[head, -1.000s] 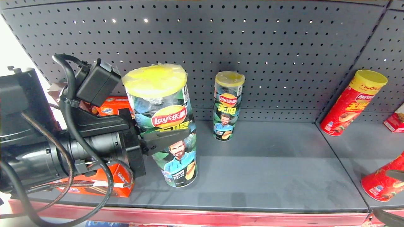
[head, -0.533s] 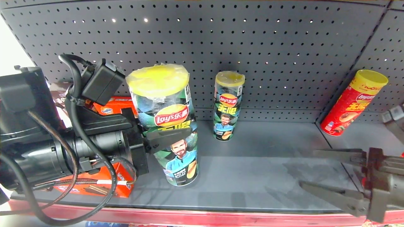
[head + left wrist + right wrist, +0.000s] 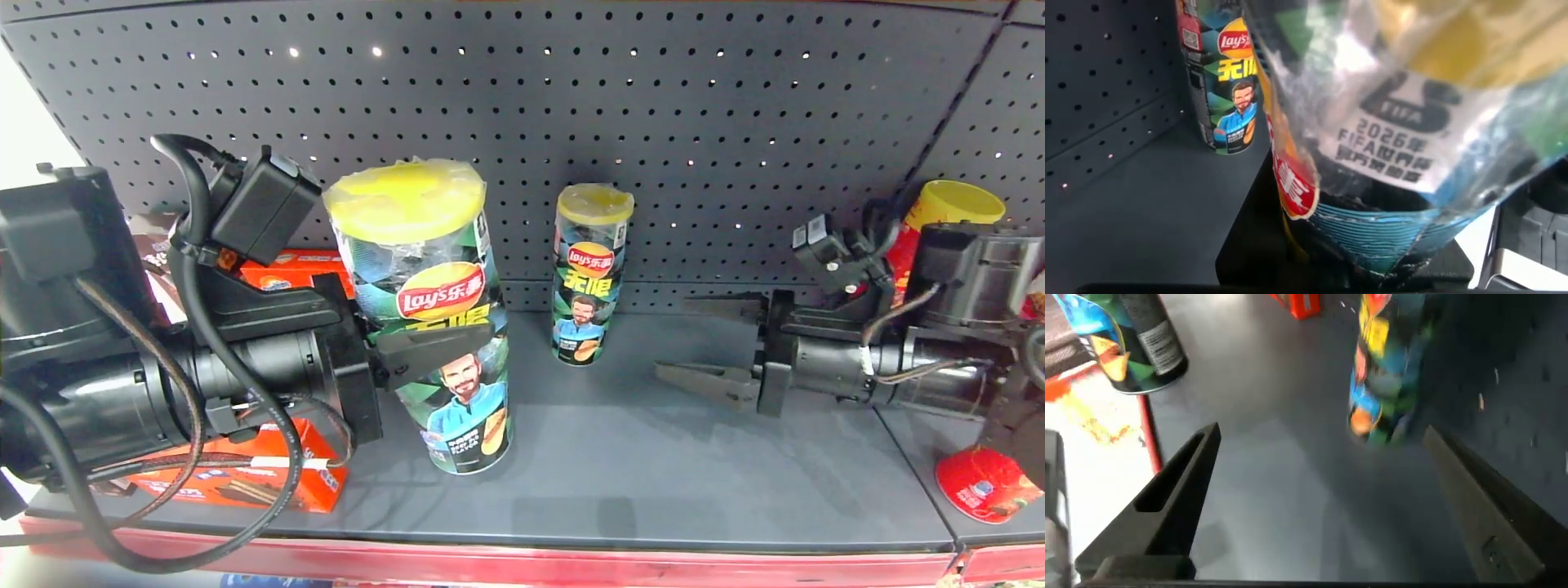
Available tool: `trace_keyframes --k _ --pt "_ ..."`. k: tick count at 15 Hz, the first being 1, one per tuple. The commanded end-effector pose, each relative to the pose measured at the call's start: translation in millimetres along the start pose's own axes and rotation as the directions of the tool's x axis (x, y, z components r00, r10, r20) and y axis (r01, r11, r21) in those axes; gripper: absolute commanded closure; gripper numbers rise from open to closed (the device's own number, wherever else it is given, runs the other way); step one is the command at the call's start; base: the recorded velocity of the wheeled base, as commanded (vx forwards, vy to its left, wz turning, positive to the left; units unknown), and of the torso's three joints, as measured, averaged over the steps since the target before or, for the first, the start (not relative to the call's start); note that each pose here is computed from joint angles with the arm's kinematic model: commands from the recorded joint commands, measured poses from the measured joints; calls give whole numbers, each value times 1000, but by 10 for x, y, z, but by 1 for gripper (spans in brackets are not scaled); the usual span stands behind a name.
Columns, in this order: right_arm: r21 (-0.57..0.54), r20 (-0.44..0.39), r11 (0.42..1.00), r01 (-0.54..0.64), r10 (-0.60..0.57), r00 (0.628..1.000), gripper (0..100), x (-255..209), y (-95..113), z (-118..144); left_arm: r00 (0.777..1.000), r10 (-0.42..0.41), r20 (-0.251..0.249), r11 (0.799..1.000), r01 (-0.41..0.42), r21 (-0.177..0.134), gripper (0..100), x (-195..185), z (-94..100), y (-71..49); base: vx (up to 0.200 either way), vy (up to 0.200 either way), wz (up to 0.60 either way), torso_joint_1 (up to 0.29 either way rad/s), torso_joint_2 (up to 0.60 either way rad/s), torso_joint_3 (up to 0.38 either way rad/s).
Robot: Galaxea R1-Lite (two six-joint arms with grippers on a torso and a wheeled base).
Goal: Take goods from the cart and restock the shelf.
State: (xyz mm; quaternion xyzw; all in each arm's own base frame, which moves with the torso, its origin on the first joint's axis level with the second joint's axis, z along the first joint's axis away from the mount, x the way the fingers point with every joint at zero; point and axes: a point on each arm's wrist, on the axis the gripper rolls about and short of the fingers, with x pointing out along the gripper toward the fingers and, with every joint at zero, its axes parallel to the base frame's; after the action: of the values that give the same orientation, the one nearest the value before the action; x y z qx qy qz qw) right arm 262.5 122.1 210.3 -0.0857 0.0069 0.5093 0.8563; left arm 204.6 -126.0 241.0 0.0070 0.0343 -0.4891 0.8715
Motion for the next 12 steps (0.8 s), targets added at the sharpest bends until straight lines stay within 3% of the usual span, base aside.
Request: trace_keyframes --k 1,5,8,12 --pt "-8 -11 999 -44 44 999 0 259 -353 -188 1000 -4 -8 1000 4 -12 100 26 -21 5 0 0 0 0 0 0" --pt "-24 34 985 -168 169 985 0 564 -585 -255 999 -14 32 999 16 -36 100 74 7 6 0 0 0 0 0 0" --pt "-55 63 985 -165 169 984 0 821 -821 -267 996 -77 51 996 79 -38 100 99 5 14 0 0 0 0 0 0" --pt "-74 90 983 -171 177 980 0 1132 -1008 -320 996 -76 50 996 78 -37 100 157 -28 55 0 0 0 0 0 0"
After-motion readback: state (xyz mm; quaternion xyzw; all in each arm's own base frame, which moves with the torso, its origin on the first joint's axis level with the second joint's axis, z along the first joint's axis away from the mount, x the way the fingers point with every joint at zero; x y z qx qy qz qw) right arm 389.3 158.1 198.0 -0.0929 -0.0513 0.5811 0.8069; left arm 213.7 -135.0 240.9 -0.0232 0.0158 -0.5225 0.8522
